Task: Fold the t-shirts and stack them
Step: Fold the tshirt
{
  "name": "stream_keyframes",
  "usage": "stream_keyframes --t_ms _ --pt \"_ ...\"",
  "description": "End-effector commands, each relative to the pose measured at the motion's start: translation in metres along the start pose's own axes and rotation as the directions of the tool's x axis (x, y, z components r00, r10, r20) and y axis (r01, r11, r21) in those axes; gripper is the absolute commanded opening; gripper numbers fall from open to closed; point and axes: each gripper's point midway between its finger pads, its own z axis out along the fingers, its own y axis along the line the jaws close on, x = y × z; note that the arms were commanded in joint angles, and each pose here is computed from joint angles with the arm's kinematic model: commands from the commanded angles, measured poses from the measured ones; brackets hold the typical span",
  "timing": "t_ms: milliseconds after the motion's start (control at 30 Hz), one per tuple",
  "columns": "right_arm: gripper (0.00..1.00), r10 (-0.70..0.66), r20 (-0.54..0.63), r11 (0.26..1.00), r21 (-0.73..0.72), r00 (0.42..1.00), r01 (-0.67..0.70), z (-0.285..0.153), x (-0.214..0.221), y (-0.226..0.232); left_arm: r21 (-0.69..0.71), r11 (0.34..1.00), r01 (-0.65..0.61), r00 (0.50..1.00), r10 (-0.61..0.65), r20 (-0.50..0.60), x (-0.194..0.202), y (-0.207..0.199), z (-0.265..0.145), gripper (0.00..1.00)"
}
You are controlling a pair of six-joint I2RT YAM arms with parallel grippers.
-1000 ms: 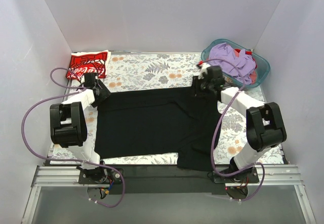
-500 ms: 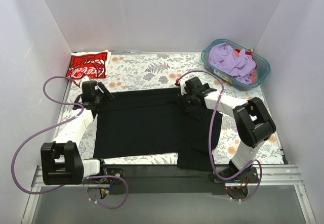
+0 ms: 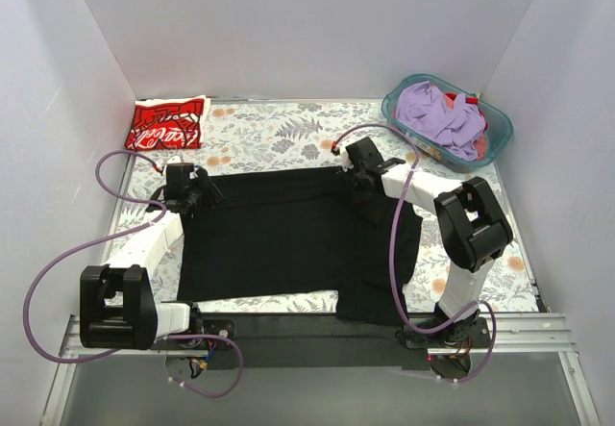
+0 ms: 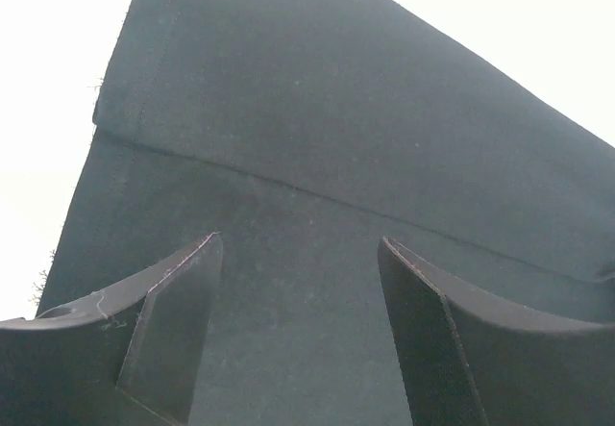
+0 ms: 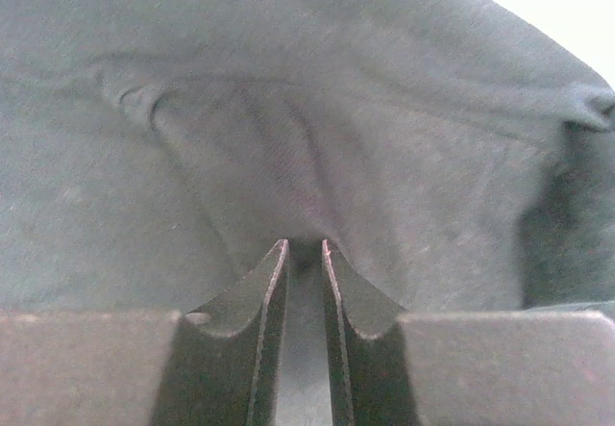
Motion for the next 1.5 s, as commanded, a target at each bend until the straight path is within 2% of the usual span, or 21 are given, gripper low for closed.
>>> stream_keyframes --t_ms 0,133,400,500,633,767,800,867,900,933,1000,1067,1233,1467 --pt "0.27 -0.016 0.001 0.999 0.04 1.0 0.016 0.0 -0.01 -0.01 0.028 1.0 -0.011 1.0 0.01 0.02 -0.008 -0.008 -0.004 0.65" --pt "0.28 -0.015 -0.014 0.999 0.031 1.0 0.015 -0.003 -0.007 -0.009 0.036 0.999 -0.01 1.0 0.01 0.007 -0.006 -0.01 -0.002 0.65" --pt "0.43 -0.052 0.016 0.997 -0.054 0.999 0.053 -0.035 -0.001 0.01 0.044 0.999 -0.011 1.0 0.011 0.0 -0.005 -0.012 -0.001 0.65" --pt "0.45 -0.064 -0.015 0.997 -0.038 0.998 0.063 -0.041 0.016 0.011 0.042 0.999 -0.014 1.0 0.015 -0.005 -0.004 -0.011 -0.001 0.65" --pt "0.51 -0.052 -0.058 0.996 0.065 0.997 0.056 -0.044 0.037 -0.007 0.043 0.999 -0.014 1.0 0.015 -0.007 -0.003 -0.011 0.0 0.65" --pt "0.52 0.087 0.021 0.991 0.096 0.996 -0.089 -0.057 0.018 -0.031 0.021 1.0 -0.006 1.0 0.006 0.013 -0.009 -0.01 0.001 0.65" --pt "0.52 0.17 0.066 0.98 0.094 0.983 -0.176 -0.063 0.01 -0.05 0.007 1.0 -0.003 1.0 0.003 0.019 -0.011 -0.008 0.003 0.65" --pt "0.52 0.301 0.154 0.953 -0.03 0.941 -0.3 -0.068 -0.01 -0.053 0.003 1.0 0.009 0.999 -0.009 0.033 -0.02 -0.012 0.005 0.65" --pt "0.52 0.381 0.194 0.924 -0.05 0.904 -0.379 -0.075 -0.013 -0.074 0.003 1.0 0.011 0.999 -0.012 0.032 -0.022 -0.013 0.007 0.65" --pt "0.52 0.426 0.226 0.904 -0.152 0.876 -0.401 -0.076 -0.021 -0.07 -0.012 1.0 0.014 1.0 -0.014 0.011 -0.019 -0.011 0.014 0.65" --pt "0.52 0.54 0.23 0.838 -0.232 0.809 -0.494 -0.077 -0.02 -0.083 -0.006 1.0 0.025 1.0 -0.025 0.002 -0.028 -0.017 0.02 0.65" --pt "0.52 0.596 0.19 0.79 -0.316 0.781 -0.526 -0.074 -0.014 -0.073 -0.033 0.999 0.025 0.999 -0.026 -0.025 -0.027 -0.015 0.034 0.65" --pt "0.48 0.668 0.129 0.723 -0.345 0.733 -0.598 -0.06 0.01 -0.071 -0.042 0.999 0.004 0.999 -0.006 -0.045 -0.037 -0.022 0.059 0.65" --pt "0.46 0.721 0.073 0.674 -0.305 0.689 -0.673 -0.043 0.039 -0.066 -0.07 0.997 -0.04 0.996 0.035 -0.08 -0.035 -0.015 0.084 0.65"
